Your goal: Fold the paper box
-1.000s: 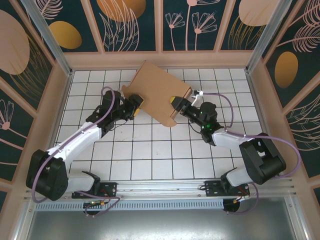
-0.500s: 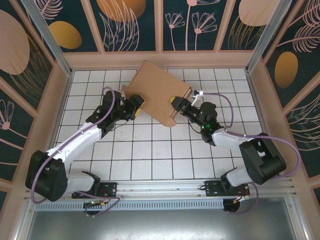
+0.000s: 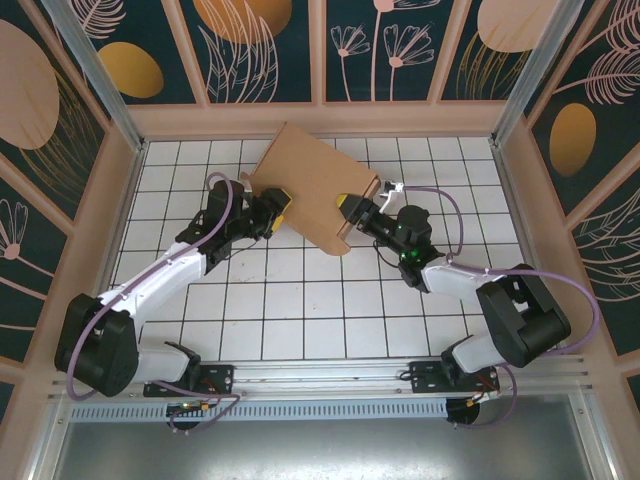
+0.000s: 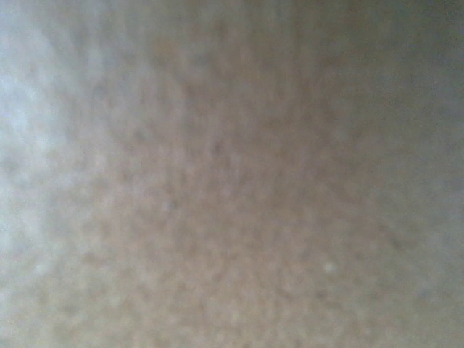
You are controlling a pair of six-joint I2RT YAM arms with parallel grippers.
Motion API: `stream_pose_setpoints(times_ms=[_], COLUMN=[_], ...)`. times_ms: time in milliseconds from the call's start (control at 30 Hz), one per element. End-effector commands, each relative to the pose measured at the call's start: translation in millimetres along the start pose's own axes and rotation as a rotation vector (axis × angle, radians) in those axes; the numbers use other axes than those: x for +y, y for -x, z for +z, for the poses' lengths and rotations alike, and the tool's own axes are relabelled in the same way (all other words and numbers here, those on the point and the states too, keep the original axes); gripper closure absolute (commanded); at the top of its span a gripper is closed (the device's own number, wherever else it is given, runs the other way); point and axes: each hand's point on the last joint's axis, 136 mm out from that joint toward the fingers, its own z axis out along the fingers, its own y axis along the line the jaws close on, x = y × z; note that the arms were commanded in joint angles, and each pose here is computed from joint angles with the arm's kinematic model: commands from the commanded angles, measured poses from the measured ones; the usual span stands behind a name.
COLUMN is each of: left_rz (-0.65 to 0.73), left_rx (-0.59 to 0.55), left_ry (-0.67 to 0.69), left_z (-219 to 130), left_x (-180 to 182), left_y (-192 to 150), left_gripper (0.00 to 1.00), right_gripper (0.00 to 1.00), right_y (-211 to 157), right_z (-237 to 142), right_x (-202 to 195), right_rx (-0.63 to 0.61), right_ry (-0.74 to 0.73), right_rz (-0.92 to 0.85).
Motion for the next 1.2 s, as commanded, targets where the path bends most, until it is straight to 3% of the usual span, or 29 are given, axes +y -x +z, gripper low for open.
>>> stream_pose_setpoints(times_ms=[0, 133, 367, 733, 933, 1167], left_rz=[-0.010, 0.002, 0.103, 0.188, 0.167, 0.236], left_rx=[0.005, -0.008, -0.046, -0.145, -0.094, -0.106], left_ry=[-0.016, -0.035, -0.142, -0.234, -0.326, -0.270], left_z=[5, 10, 13, 7, 6, -1], left_x=[-2, -5, -40, -59, -67, -58], left_y=[-1, 2, 14, 27, 17, 17], left_gripper=[0.41, 0.38, 0.31, 0.30, 0.30, 0.31], right_gripper=[0.45, 0.45, 0.46, 0.46, 0.46, 0.46], right_y=[10, -4, -12, -16, -17, -11], right_z=[1, 9, 13, 12, 10, 7], right_x=[33, 47, 71, 99, 107, 107], right_rx=[-0.033, 0.032, 0.091, 0.156, 0.171, 0.156], right_ry=[0.122, 0.198, 0.370, 0.444, 0.466, 0.461], right_rz=[0.017, 0.101, 0.284, 0.310, 0.312, 0.299])
